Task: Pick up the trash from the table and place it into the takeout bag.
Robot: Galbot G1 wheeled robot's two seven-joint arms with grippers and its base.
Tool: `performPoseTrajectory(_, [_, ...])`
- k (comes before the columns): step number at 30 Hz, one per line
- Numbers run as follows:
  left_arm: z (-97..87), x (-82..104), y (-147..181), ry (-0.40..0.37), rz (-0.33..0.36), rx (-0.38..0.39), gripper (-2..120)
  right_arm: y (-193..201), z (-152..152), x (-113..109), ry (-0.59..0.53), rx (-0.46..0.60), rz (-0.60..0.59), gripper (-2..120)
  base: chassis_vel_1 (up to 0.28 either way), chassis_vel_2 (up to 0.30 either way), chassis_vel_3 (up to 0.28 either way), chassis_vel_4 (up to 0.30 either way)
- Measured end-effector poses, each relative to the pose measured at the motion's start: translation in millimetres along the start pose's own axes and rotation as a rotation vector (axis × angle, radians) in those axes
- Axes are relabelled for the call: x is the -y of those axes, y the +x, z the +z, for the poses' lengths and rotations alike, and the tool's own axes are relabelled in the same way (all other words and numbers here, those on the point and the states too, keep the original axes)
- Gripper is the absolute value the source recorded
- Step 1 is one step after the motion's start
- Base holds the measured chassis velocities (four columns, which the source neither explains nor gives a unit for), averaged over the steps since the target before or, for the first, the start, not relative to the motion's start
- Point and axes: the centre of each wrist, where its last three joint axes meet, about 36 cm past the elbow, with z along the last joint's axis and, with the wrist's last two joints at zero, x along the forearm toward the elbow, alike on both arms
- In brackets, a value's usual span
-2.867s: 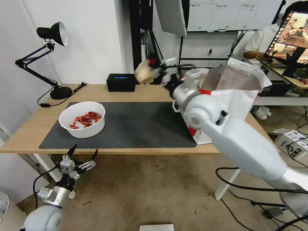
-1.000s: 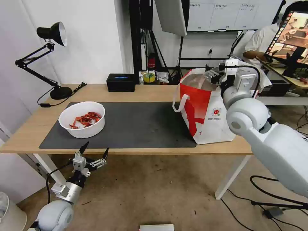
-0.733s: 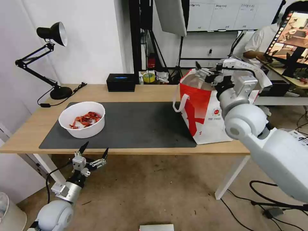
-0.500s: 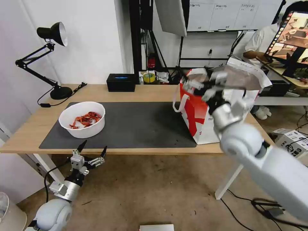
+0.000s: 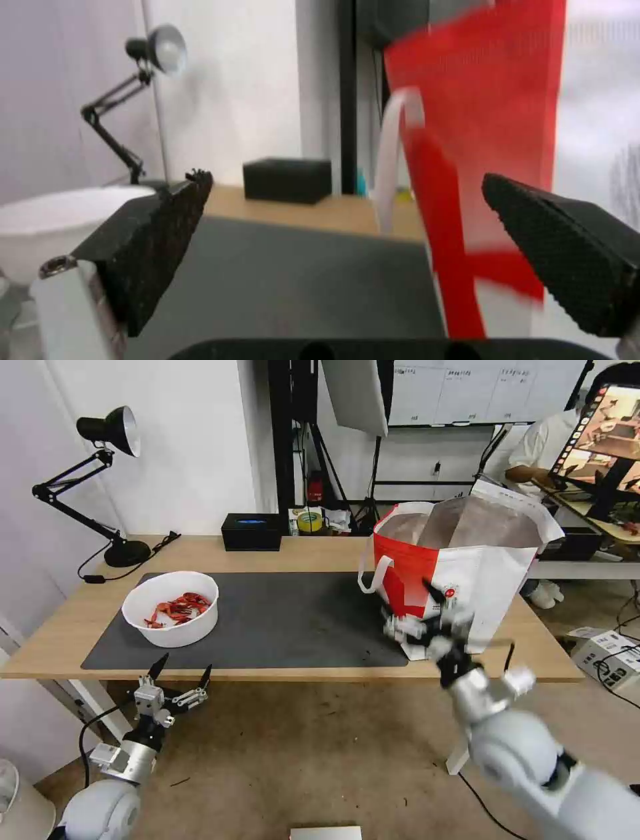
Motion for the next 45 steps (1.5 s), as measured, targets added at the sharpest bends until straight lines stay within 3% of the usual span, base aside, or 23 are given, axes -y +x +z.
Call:
performPoseTrajectory(11, [3.7, -2.6, 4.5, -0.001, -0.008, -0.008, 100, 43.6, 45.4, -15.4, 0.013, -0.117, 0.098, 100, 0.000, 0.000, 0.000, 0.000])
performPoseTrajectory(33, [6.2, -6.4, 14.4, -0.004, -0.024, -0.017, 100, 50.9, 61.0, -24.6, -0.005, -0.190, 0.135, 100, 0.000, 0.000, 0.000, 0.000])
performPoseTrajectory(39, [-11.3, -26.5, 2.0, -0.019, -0.035, 0.008, 100, 50.6, 60.7, -24.6, -0.005, -0.189, 0.134, 100, 0.000, 0.000, 0.000, 0.000])
performPoseTrajectory(41, [-32.5, -46.3, -14.8, -0.032, -0.052, 0.026, 100, 50.5, 60.6, -24.6, -0.005, -0.189, 0.134, 100, 0.000, 0.000, 0.000, 0.000])
performPoseTrajectory(42, [-32.5, -46.3, -14.8, -0.032, -0.052, 0.026, 100, 50.5, 60.6, -24.6, -0.005, -0.189, 0.134, 100, 0.000, 0.000, 0.000, 0.000])
performPoseTrajectory(45, [-62.5, -65.6, -40.7, -0.042, -0.083, 0.022, 100, 50.3, 60.5, -24.5, -0.005, -0.189, 0.134, 100, 0.000, 0.000, 0.000, 0.000])
